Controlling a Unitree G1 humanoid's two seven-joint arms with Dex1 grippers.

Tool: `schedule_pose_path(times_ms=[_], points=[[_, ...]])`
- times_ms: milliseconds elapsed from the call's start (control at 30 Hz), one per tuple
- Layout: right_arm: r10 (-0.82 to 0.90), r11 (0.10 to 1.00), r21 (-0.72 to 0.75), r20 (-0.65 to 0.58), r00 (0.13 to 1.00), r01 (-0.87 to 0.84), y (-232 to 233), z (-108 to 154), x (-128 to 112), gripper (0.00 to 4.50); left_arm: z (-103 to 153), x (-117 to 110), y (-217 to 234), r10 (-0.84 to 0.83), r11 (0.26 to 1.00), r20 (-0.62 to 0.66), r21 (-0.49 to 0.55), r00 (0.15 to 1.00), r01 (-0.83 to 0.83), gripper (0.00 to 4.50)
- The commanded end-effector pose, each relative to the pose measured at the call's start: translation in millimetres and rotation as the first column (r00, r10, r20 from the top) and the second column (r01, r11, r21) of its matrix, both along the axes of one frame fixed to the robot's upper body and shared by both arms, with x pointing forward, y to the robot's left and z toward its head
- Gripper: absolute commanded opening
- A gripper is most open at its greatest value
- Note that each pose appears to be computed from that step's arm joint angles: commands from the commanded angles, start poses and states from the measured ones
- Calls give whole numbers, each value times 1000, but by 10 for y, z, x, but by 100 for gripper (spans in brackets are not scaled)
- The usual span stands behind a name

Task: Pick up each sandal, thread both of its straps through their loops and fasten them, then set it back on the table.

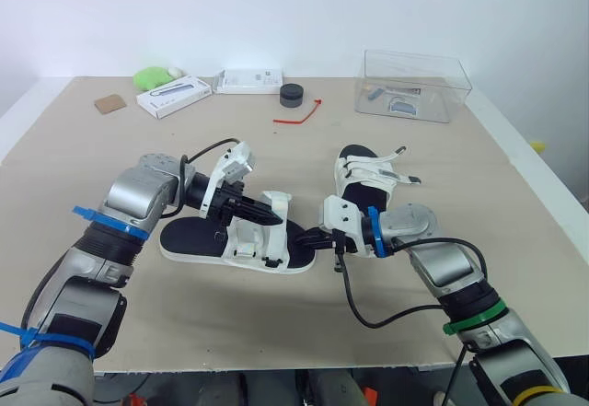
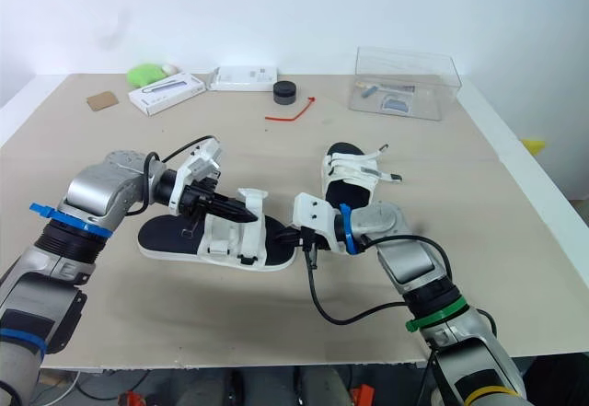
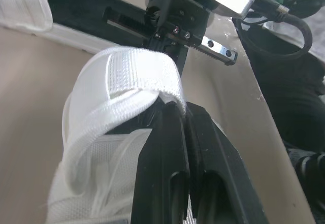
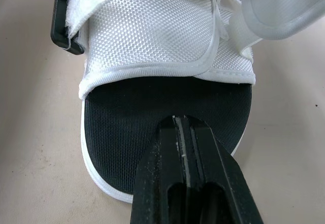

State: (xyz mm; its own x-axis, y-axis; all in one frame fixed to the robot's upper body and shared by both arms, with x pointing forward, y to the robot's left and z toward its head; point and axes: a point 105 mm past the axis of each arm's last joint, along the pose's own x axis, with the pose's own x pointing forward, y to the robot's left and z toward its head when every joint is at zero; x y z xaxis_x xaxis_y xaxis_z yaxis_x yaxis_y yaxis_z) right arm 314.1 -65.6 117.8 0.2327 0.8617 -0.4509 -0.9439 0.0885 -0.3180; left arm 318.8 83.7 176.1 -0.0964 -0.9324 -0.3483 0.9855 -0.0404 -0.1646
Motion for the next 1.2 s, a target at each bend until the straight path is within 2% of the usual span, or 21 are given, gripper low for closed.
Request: schedule_pose_path(times_ms=[33,133,167,233,333,533,767,867,933,967,1200], points=[[-6,1000,-18,-4,1000,6,-20,-22,0,0,65,-111,41,-64,998,-1,-16,998,64,11],[-7,1000,-20,-3,1000,7,-25,-23,4,0,72,-101,52,-50,999,-33,-16,998,50,11],[-7,1000,-20,-3,1000,7,-26,-22,5,0,86,-84,53,-39,999,-33,-19,999,38,32],[-7,1000,-21,-3,1000,7,-28,-22,5,0,118,-53,48,-21,999,-27,-30,999,21,86],[-7,1000,-23,-3,1000,7,-31,-25,2,0,158,-48,54,-18,999,-29,-27,999,17,207],[-5,1000,-27,-3,1000,5,-39,-31,-2,0,162,-191,81,-58,998,-127,-21,990,56,207],[-3,1000,-31,1,1000,3,-37,-34,2,0,13,-247,34,-71,997,-116,20,991,74,207],[3,999,-36,7,1000,-3,-32,-36,1,0,-26,-231,18,-82,996,-84,41,993,85,120],[3,999,-35,7,1000,-3,-29,-35,2,0,-44,-215,11,-82,995,-69,48,994,85,23],[4,999,-34,7,1000,-4,-25,-32,2,0,-58,-204,7,-81,995,-59,54,995,85,10],[2,999,-38,7,1000,-2,-44,-30,-10,0,-198,-121,-37,-66,993,-15,96,998,67,10]])
